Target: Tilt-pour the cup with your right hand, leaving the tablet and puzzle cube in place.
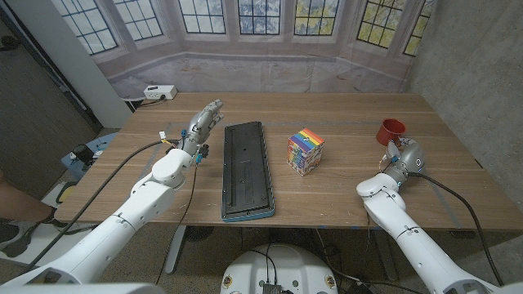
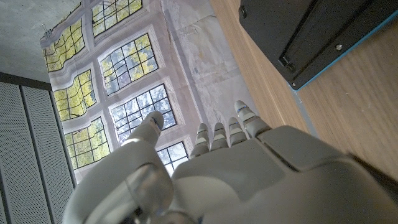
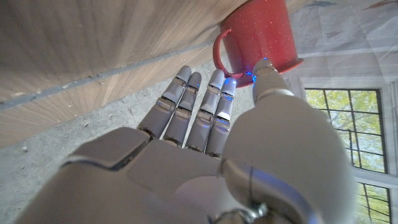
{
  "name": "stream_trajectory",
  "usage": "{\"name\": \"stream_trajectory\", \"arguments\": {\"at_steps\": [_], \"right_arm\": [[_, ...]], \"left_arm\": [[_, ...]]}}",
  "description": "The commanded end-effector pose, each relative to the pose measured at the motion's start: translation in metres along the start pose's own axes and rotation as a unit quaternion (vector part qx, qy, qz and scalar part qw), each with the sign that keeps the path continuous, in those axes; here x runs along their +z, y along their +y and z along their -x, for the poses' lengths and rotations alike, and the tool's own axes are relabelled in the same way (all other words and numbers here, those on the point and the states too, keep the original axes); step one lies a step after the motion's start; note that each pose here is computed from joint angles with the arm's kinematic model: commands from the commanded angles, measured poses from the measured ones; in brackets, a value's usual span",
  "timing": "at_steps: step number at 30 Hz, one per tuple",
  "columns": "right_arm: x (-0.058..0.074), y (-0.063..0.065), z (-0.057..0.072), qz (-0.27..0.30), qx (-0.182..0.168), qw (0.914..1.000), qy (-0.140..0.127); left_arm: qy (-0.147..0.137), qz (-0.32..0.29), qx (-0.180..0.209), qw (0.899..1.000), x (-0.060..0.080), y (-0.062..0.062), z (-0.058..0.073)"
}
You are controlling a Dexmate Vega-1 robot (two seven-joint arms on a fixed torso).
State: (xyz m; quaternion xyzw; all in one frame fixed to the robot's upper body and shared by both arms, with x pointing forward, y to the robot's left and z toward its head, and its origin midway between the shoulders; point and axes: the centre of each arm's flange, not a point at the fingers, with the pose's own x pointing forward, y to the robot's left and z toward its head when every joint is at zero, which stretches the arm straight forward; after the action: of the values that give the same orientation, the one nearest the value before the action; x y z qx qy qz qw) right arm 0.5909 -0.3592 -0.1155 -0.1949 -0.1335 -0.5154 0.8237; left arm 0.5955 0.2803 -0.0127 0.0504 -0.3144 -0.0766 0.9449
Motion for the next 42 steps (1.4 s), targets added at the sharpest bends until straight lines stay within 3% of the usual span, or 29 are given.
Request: {"name": "stream_trajectory", "arguments": {"at_steps": [1, 14, 27, 42], "right_arm": [[-0.001, -0.005, -0.003, -0.009, -0.009, 0.9999, 0.007], [0.004, -0.020, -0.005, -0.009, -0.017, 0.9998, -0.002], [-0.002, -0.026, -0.029, 0.000, 0.024, 0.9996, -0.017], [-0.012, -0.032, -0.042, -0.025, 0.062, 0.9977, -0.009]], "left_arm": [[0.003, -0.001, -0.002, 1.000, 0.001, -0.004, -0.003], [0.004, 0.001, -0.008, 1.000, 0.000, -0.008, -0.006], [0.004, -0.005, -0.005, 1.000, 0.004, -0.011, -0.005], [0.008, -0.009, -0.007, 1.000, 0.006, -0.019, -0.003]]}}
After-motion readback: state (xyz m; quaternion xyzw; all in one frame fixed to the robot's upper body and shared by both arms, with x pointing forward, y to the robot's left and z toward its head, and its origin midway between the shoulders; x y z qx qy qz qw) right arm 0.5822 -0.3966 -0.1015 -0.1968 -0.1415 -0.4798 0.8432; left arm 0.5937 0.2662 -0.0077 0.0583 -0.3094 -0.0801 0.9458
